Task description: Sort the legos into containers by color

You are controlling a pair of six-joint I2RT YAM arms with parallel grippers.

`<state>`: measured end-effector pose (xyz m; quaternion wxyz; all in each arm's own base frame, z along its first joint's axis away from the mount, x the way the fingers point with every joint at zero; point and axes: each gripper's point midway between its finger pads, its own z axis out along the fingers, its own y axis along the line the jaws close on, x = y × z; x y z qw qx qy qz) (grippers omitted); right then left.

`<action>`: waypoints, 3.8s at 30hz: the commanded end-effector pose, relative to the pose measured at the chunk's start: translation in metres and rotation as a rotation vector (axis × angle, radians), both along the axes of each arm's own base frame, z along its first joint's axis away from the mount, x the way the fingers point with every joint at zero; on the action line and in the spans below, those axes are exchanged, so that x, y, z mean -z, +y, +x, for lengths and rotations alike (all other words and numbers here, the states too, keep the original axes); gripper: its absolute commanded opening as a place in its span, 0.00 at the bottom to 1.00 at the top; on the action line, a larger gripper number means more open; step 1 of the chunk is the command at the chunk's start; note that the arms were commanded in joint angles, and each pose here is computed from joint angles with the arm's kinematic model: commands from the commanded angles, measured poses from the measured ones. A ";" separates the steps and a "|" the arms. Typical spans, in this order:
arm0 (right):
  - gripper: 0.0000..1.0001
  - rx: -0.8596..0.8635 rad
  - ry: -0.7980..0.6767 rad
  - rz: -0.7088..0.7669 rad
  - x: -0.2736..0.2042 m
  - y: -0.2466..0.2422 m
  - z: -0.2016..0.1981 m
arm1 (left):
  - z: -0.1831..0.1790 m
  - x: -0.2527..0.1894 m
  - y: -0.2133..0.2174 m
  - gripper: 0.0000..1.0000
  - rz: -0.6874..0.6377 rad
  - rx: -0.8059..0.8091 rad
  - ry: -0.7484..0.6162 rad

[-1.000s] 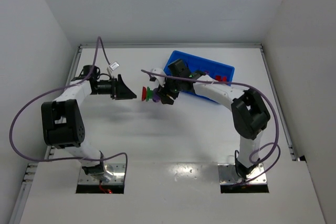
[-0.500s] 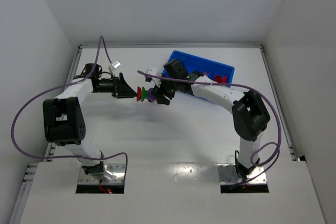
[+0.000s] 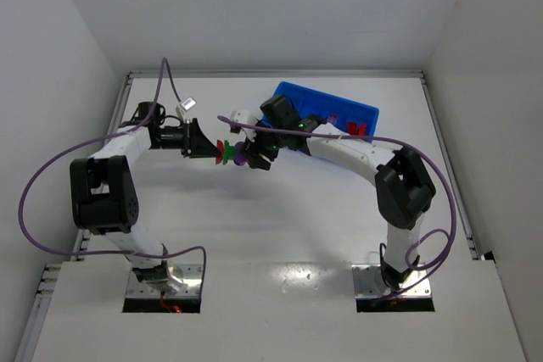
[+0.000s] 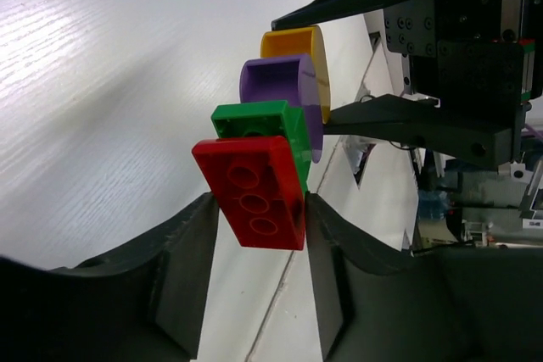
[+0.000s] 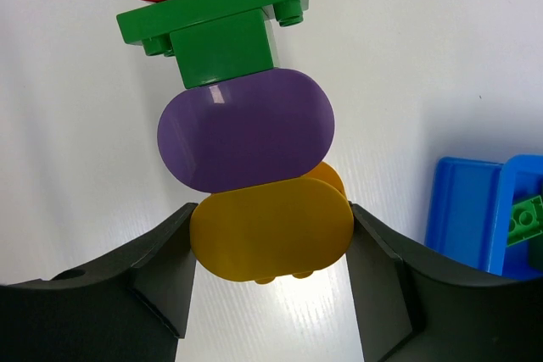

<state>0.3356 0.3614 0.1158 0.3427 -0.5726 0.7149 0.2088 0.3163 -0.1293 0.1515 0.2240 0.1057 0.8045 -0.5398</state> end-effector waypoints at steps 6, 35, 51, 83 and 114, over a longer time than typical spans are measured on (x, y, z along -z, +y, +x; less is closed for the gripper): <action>0.00 -0.027 -0.078 0.098 -0.045 0.019 0.004 | 0.005 -0.018 -0.007 0.39 -0.073 0.052 -0.070; 0.00 0.461 -0.110 -0.029 -0.042 -0.160 0.041 | 0.022 -0.012 0.020 0.11 0.168 -0.015 -0.194; 0.00 0.612 -0.045 -0.057 -0.043 -0.232 -0.007 | 0.103 -0.065 -0.111 0.11 0.314 -0.016 -0.527; 0.00 0.663 -0.072 -0.357 -0.059 -0.327 -0.128 | 0.121 -0.034 -0.412 0.20 -0.035 0.206 -0.586; 0.00 0.537 -0.111 -0.201 -0.053 -0.280 -0.077 | 0.141 -0.143 -0.239 0.79 -0.118 0.150 -0.591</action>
